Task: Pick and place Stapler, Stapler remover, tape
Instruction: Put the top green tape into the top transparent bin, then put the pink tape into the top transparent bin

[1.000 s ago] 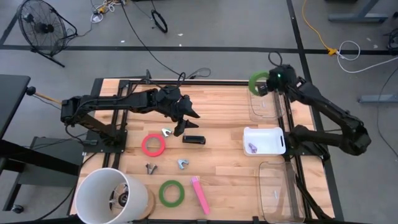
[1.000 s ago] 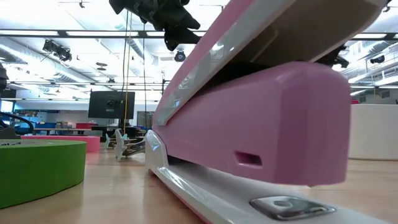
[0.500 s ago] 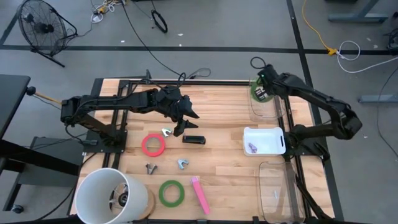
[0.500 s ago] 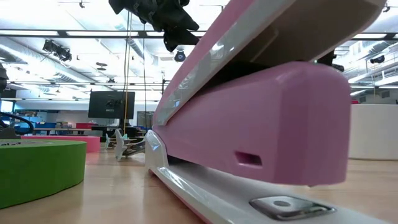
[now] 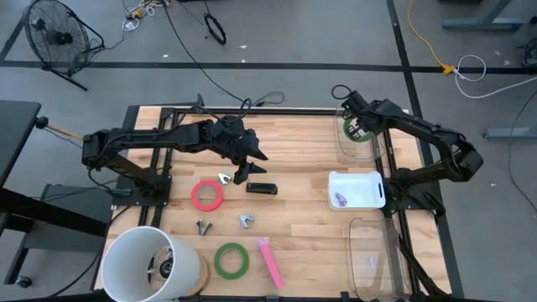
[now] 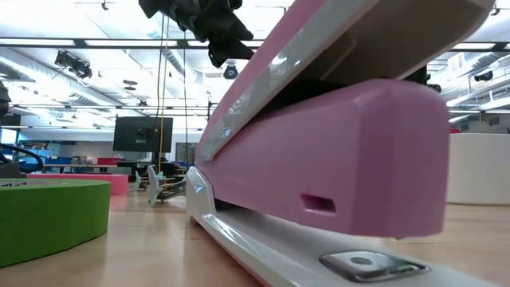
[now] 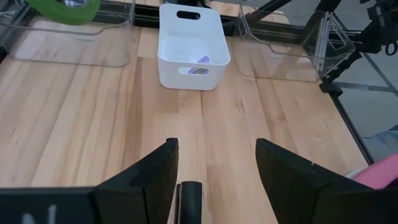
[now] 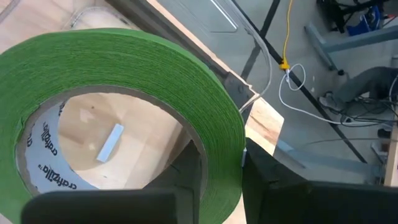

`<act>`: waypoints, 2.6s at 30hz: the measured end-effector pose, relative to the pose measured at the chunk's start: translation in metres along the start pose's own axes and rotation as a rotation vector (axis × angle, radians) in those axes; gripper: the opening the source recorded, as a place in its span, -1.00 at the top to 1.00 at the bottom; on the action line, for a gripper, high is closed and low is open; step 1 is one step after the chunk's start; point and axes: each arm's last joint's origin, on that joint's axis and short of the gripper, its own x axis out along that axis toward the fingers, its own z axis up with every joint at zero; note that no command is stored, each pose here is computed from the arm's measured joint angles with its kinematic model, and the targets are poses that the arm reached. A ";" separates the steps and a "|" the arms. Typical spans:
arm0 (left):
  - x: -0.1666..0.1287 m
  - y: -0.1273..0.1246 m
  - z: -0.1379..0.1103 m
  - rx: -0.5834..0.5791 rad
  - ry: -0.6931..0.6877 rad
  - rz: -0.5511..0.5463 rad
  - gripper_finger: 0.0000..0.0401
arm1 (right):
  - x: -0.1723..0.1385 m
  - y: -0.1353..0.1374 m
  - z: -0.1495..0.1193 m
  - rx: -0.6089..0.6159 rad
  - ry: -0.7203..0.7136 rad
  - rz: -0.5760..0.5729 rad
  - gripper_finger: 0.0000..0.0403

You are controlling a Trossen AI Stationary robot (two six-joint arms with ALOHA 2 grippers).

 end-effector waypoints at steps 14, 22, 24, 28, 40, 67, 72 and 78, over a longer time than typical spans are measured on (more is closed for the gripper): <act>0.000 0.000 0.000 -0.002 0.004 -0.001 -0.10 | 0.000 0.001 -0.002 -0.044 0.021 0.014 -0.03; 0.000 0.000 0.000 -0.003 0.004 -0.001 -0.10 | 0.000 0.001 -0.001 -0.026 0.009 0.006 -0.33; 0.000 0.000 0.000 -0.008 0.004 -0.001 -0.10 | 0.000 0.000 -0.001 -0.025 0.009 0.006 -0.33; 0.000 0.000 0.000 -0.011 0.004 -0.001 -0.10 | 0.000 0.000 -0.001 -0.019 0.009 0.005 -0.25; 0.000 0.000 0.000 -0.029 0.004 -0.005 -0.10 | 0.000 0.001 -0.001 0.004 0.002 0.013 0.01; 0.000 0.000 -0.002 -0.023 0.021 -0.002 -0.10 | 0.026 0.025 -0.008 0.060 -0.080 0.205 0.01; 0.000 0.000 -0.002 -0.023 0.019 -0.001 -0.10 | 0.022 0.026 0.008 0.091 -0.218 0.310 0.01; 0.000 0.000 -0.002 -0.023 0.019 0.015 -0.10 | 0.019 0.022 0.007 0.084 -0.242 0.251 0.01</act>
